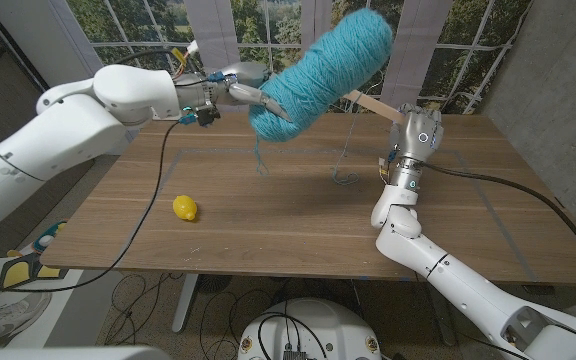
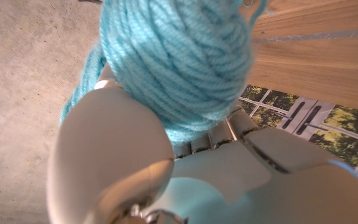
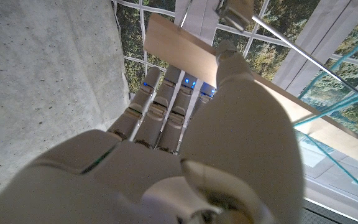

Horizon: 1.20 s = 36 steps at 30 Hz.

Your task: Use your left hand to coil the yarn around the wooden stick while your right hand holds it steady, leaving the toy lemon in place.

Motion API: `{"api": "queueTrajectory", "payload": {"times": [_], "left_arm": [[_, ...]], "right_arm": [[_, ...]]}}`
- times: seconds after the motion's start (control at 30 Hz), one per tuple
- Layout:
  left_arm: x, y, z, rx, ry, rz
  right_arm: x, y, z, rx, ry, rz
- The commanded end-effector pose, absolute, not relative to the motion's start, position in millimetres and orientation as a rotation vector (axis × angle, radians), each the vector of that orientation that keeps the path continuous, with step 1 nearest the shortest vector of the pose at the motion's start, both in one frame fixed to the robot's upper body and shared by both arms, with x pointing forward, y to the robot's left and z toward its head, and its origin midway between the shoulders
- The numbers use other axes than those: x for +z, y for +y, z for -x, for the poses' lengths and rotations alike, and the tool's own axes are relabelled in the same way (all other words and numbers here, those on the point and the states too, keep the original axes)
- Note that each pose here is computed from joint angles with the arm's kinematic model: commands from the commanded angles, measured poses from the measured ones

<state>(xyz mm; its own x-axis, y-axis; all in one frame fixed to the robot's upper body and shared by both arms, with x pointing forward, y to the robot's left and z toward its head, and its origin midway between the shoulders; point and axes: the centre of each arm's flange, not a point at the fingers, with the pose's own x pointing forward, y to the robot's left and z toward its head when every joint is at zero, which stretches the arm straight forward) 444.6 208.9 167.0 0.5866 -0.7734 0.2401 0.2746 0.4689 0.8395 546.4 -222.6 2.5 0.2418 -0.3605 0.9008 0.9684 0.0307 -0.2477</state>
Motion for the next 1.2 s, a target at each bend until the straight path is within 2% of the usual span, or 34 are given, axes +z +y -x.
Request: {"api": "queueTrajectory", "payload": {"times": [0.03,0.5,0.77,1.2], "left_arm": [[134.2,233.1,-462.5,-0.642,-0.631,-0.721],[105.6,241.0,-482.3,-0.580,-0.600,-0.553],[82.1,248.1,-494.4,-0.476,-0.582,-0.414],[51.4,245.3,-522.4,-0.468,-0.598,-0.171]], "right_arm": [[5.8,-237.7,-538.3,-1.255,-0.774,0.949],[4.9,-243.9,-535.9,-1.282,-0.796,0.871],[5.2,-246.0,-536.2,-1.295,-0.782,0.834],[8.2,-249.9,-535.5,-1.245,-0.805,0.670]]}}
